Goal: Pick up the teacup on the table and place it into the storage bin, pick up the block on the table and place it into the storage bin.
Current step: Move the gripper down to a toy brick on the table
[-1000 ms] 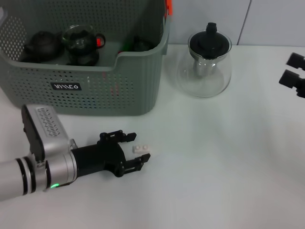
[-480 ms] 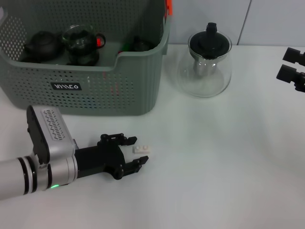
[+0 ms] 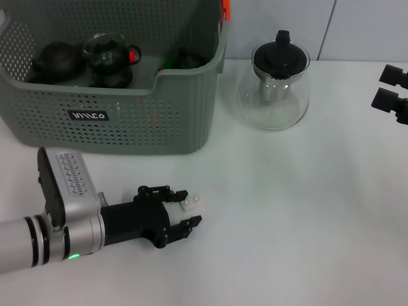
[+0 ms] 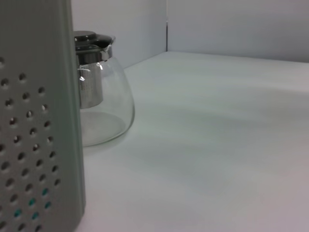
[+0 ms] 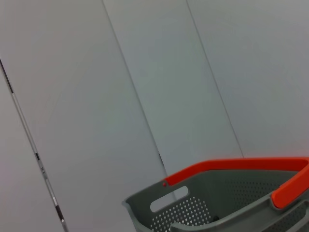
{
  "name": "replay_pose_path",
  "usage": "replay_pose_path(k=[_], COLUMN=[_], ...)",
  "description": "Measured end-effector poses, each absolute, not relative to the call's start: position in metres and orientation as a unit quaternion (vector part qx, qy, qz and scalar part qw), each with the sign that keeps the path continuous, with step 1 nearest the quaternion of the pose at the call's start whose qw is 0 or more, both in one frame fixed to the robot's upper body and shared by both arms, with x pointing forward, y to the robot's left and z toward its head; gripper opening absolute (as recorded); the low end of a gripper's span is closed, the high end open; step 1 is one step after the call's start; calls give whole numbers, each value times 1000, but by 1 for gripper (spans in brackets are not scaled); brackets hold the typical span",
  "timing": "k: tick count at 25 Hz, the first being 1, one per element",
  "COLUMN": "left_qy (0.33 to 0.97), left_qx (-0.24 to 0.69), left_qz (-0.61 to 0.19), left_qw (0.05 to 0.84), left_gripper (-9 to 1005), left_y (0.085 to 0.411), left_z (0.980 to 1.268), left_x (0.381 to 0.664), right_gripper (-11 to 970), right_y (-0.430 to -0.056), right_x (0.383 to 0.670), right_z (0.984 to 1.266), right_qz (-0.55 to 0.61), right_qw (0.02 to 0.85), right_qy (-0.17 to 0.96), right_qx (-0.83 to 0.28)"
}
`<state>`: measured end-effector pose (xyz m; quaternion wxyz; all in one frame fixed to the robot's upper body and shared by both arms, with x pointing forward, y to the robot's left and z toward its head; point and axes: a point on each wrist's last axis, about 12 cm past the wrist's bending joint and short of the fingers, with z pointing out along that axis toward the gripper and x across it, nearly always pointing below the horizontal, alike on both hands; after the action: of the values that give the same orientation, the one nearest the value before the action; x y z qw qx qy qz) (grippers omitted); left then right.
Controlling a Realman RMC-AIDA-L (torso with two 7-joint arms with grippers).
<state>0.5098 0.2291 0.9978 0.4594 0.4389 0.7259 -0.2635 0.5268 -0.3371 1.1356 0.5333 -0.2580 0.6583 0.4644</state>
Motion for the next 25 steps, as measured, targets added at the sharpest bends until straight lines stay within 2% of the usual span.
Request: replay_pose_path(k=[19, 25], left_qy=[739, 740], left_qx=[424, 424], left_qz=[-248, -246], left_qw=[460, 459], left_gripper=[507, 303], left_y=[227, 227], left_z=[994, 993], left_x=[514, 514], right_gripper=[947, 947], right_y=[-337, -337], right_x=[526, 526], right_z=[1135, 1135], right_qz=[464, 465], right_qw=[534, 534], right_qy=[658, 657], right_qx=[-258, -258])
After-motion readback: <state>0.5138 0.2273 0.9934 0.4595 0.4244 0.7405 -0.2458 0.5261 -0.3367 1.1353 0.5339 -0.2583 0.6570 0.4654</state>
